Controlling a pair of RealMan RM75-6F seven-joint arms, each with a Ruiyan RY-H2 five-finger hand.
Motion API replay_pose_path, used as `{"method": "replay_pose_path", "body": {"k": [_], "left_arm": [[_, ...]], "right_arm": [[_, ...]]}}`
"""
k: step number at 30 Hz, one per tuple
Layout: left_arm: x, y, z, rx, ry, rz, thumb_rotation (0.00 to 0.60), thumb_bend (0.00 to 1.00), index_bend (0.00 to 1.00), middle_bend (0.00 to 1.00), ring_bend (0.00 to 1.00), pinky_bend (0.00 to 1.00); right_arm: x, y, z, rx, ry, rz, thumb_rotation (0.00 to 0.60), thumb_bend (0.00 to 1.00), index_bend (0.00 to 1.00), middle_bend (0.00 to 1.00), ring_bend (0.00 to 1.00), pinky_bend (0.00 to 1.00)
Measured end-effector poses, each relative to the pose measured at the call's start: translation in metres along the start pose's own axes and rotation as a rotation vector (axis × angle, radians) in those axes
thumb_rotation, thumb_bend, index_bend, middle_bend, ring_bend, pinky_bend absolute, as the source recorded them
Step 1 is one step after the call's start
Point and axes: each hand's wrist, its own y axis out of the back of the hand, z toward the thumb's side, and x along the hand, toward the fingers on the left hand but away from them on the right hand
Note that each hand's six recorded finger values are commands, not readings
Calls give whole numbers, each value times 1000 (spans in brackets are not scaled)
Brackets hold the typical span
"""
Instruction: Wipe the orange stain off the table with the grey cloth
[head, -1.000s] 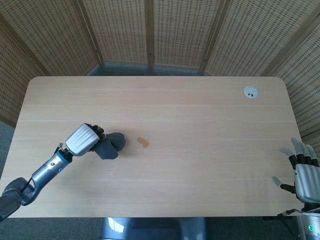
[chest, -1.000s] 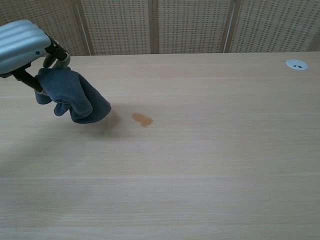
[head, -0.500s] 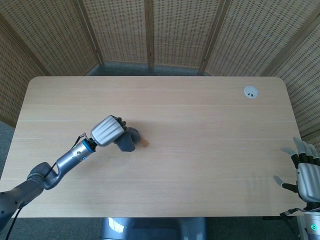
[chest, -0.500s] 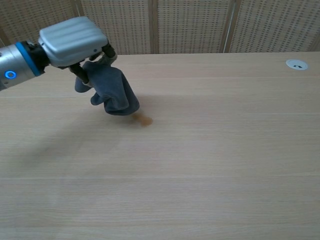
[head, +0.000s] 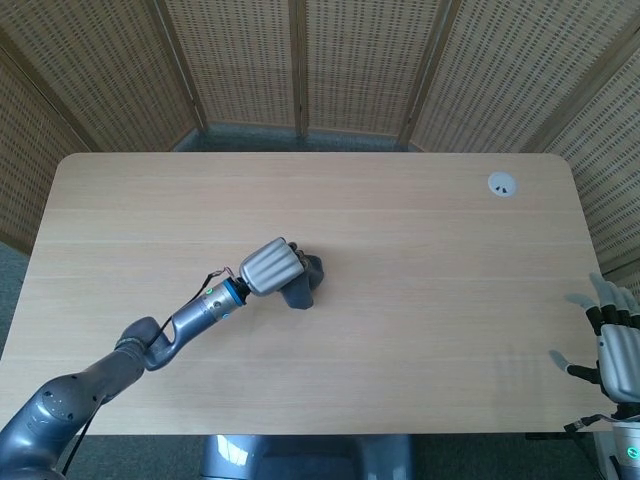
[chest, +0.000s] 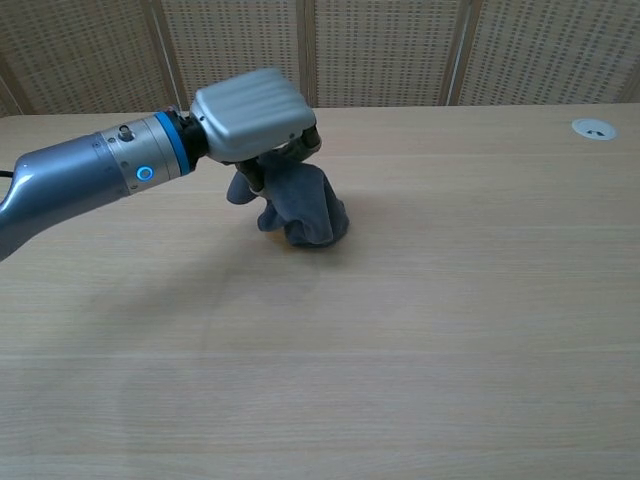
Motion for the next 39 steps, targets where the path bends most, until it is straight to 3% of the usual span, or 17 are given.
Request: {"method": "replay_pose_path", "body": {"k": [11,32,39], "left_arm": [[-6,-19,8,-12,16,-85,600,153,758,699,670,910],[-88,-56,-45,28,108,-254,600,151,757,698,666,910],[-93,-64,-54,19,148,-283,600,151,756,698,665,910]], "right_arm": [[0,-1,1,5,4,4,600,0,241,0,0,0],[1,-6,4,26,9,8,600,0,242,0,0,0],[0,-6,3,24,7,9,600,0,242,0,0,0]]}}
